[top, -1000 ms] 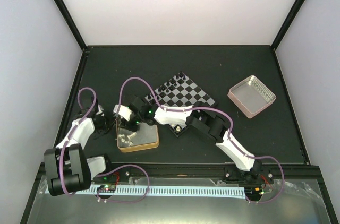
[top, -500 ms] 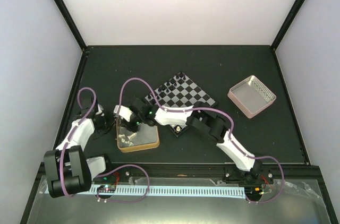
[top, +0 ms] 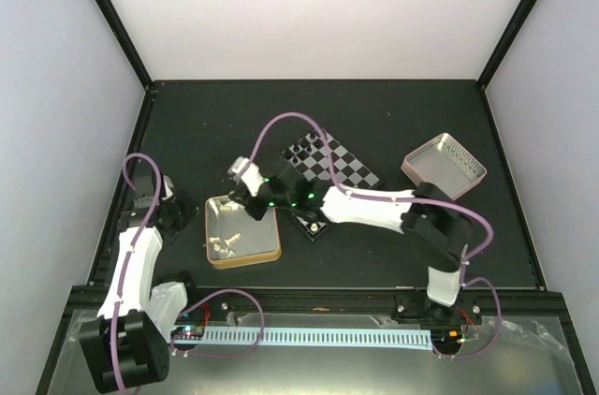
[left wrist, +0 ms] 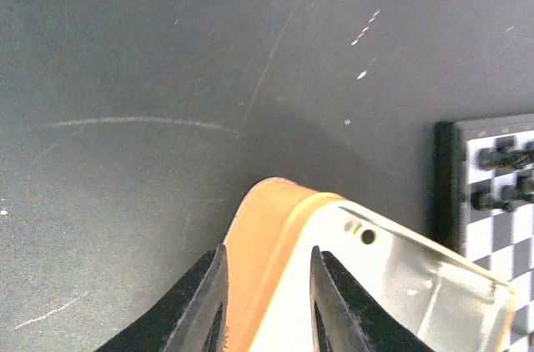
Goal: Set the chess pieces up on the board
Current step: Place the chess piece on the chessboard.
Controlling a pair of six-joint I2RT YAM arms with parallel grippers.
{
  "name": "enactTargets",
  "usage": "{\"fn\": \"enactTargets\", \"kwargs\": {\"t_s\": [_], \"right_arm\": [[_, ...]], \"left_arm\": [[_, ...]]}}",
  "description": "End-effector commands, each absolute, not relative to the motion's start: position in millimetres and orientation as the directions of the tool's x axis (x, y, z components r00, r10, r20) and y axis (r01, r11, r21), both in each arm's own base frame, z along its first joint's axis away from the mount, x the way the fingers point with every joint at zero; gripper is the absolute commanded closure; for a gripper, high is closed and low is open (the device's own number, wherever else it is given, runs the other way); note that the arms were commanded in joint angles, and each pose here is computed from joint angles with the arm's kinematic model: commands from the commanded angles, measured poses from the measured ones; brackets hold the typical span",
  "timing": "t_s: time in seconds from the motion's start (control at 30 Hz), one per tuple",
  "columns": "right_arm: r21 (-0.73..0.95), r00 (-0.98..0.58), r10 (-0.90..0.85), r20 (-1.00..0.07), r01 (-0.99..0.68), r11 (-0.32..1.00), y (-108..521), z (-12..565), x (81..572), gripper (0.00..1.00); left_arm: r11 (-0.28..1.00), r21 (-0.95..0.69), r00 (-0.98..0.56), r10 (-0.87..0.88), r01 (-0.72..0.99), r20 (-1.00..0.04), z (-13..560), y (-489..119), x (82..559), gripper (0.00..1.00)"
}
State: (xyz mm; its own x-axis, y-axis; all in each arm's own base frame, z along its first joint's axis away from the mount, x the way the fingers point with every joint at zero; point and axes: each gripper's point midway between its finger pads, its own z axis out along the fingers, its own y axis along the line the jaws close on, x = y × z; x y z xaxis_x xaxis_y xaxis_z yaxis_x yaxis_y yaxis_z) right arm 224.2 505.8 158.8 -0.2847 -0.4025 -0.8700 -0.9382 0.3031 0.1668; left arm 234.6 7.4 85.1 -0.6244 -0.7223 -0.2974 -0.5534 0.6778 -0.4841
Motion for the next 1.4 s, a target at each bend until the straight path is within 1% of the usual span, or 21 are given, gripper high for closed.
{"fn": "enactTargets", "kwargs": {"t_s": [0.0,0.1,0.23,0.3,0.43,0.6,0.7,0.97,1.37], "right_arm": [[0.189,-0.381,-0.292,-0.877,-0.834,0.519,454.8,180.9,264.1,0.92],[0.184,-0.442,-0.257,-0.860,-0.736,0.652,404.5,178.4,284.1,0.92],[0.197,-0.566,-0.169,-0.807,-0.528,0.826,319.2,156.5,311.9,0.92],[0.195,-0.614,-0.120,-0.781,-0.421,0.886,277.9,142.9,318.4,0.92],[0.190,-0.661,-0.010,-0.751,-0.231,0.954,208.3,127.6,329.2,0.92],[0.205,-0.732,0.102,-0.673,-0.052,0.977,149.5,91.1,341.9,0.92],[0.204,-0.766,0.128,-0.630,-0.004,0.979,134.5,70.6,348.0,0.91],[0.153,-0.790,0.117,-0.602,0.030,0.988,126.0,48.2,362.3,0.91],[0.152,-0.806,0.099,-0.584,0.012,0.988,128.8,44.0,361.1,0.88]], "left_arm": [[0.719,-0.490,-0.615,-0.686,-0.493,-0.388,120.2,10.2,238.1,0.69],[0.738,-0.517,-0.626,-0.660,-0.435,-0.415,134.1,3.7,240.5,0.61],[0.750,-0.538,-0.649,-0.634,-0.385,-0.420,141.1,-4.2,243.5,0.55],[0.752,-0.542,-0.661,-0.627,-0.375,-0.412,140.3,-6.7,244.3,0.53],[0.754,-0.549,-0.678,-0.616,-0.361,-0.400,138.3,-10.5,246.4,0.51],[0.748,-0.566,-0.683,-0.615,-0.348,-0.393,139.0,-14.1,250.0,0.50],[0.743,-0.572,-0.686,-0.617,-0.347,-0.385,138.1,-15.6,250.5,0.49],[0.739,-0.577,-0.695,-0.616,-0.348,-0.370,135.5,-17.9,251.6,0.48],[0.737,-0.581,-0.701,-0.614,-0.346,-0.363,134.2,-19.0,255.0,0.48]]}}
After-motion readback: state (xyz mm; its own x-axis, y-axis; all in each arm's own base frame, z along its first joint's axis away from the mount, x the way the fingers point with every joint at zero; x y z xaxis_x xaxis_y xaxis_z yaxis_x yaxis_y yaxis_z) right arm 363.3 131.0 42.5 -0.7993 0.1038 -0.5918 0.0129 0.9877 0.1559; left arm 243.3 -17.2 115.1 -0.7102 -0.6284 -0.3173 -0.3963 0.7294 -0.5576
